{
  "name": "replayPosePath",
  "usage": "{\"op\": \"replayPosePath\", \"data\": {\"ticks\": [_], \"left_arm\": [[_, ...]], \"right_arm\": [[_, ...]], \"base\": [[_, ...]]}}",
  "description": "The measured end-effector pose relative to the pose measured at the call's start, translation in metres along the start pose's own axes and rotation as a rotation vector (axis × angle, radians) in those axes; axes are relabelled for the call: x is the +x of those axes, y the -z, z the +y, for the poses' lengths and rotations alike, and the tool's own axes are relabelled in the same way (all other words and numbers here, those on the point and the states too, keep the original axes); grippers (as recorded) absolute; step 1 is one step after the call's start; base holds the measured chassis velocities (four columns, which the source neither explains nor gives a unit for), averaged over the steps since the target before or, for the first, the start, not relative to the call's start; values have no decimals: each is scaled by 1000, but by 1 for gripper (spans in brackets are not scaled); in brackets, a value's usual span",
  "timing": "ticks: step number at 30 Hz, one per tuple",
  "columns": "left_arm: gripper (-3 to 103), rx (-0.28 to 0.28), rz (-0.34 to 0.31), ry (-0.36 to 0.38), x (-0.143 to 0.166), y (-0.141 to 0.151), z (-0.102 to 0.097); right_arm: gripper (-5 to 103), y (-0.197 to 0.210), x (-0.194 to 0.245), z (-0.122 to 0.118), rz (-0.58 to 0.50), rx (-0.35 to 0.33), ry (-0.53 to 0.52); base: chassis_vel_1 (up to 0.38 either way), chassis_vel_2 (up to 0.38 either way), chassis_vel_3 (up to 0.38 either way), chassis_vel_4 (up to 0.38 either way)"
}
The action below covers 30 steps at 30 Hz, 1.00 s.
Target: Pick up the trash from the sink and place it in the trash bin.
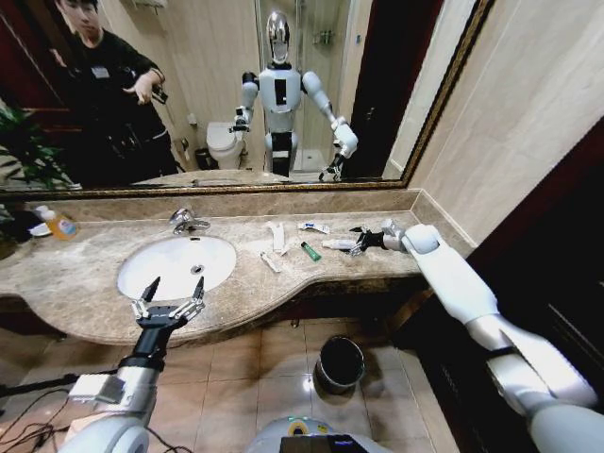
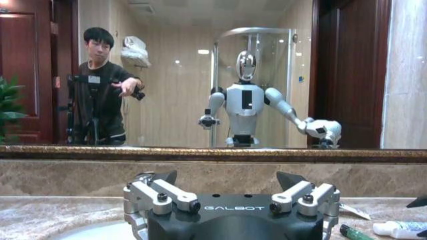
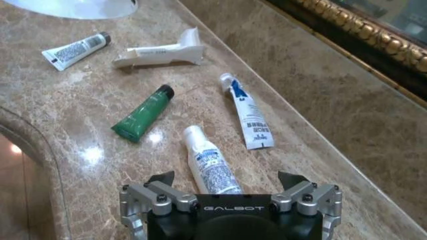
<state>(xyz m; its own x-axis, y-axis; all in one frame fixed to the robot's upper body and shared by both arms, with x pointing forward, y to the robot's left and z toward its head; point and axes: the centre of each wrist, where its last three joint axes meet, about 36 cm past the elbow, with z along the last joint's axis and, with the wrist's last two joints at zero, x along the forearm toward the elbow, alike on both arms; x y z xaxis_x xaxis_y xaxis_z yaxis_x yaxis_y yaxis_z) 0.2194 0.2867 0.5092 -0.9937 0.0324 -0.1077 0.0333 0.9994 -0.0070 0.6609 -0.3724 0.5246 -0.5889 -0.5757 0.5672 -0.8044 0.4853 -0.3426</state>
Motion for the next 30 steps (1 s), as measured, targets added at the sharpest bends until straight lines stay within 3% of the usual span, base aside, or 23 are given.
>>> {"op": "replayPosePath", "data": {"ticks": [9,17,22,25,27,30], "left_arm": [[100,0,0,0,0,0,0],[100,0,0,0,0,0,0],[100,0,0,0,0,0,0],[100,0,0,0,0,0,0],[100,0,0,0,0,0,0],[100,0,0,0,0,0,0]], "right_arm": [[100,9,-7,-2,64,27,63],[103,9,-19,0,75,-13,54],[93,9,-21,1,70,-27,58],[81,9,-21,1,72,-31,51],[81,9,-20,1,72,-32,48],[70,9,-20,0,57,-47,17]], "base": [[0,0,0,0],[0,0,0,0],[0,0,0,0],[0,0,0,0],[0,0,0,0],[0,0,0,0]]}}
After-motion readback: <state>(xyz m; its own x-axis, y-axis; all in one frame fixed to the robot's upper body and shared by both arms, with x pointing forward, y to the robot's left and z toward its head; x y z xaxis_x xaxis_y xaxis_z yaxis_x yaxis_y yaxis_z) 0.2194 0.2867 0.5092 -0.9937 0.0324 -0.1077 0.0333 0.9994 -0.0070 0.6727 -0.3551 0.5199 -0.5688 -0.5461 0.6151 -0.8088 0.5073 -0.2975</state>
